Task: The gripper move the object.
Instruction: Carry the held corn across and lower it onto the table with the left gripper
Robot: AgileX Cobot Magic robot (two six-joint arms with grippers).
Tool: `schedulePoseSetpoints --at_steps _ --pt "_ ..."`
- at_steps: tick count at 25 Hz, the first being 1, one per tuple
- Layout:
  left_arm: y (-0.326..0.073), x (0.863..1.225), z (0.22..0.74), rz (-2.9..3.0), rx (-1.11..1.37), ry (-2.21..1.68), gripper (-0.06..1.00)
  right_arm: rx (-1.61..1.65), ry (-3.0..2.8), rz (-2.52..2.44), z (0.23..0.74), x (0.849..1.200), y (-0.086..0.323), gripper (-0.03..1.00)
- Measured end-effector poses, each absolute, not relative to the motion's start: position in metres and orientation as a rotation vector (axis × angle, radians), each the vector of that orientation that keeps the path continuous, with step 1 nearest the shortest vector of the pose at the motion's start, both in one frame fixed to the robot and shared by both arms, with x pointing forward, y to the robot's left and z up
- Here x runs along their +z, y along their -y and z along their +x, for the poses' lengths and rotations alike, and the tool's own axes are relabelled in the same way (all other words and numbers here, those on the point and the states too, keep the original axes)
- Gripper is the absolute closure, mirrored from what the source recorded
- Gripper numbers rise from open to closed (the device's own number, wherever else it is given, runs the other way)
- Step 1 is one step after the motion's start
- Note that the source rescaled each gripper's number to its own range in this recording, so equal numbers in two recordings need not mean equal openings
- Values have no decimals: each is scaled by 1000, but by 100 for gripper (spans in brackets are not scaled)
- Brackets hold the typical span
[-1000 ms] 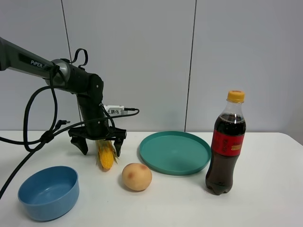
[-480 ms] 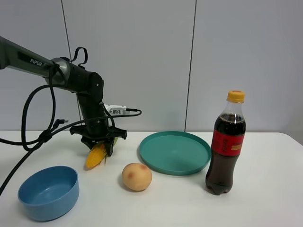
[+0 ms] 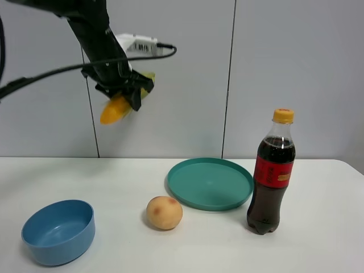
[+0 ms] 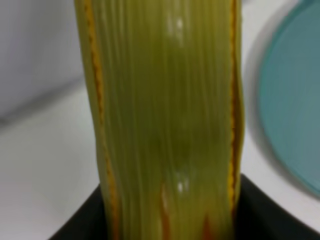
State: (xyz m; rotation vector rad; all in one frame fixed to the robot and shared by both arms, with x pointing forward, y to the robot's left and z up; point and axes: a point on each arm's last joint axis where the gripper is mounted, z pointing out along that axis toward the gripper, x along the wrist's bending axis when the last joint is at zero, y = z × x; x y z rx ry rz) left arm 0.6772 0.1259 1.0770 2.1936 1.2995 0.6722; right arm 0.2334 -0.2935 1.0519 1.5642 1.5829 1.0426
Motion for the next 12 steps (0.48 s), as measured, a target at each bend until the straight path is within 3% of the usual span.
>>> schedulePoseSetpoints --at_steps 6,12 --pt "-101 1152 623 2307 858 -831 93 1043 -1583 1564 233 1052 294 -3" --pt "-51 1171 567 2420 819 -508 93 1043 -1583 1564 233 1052 294 -3"
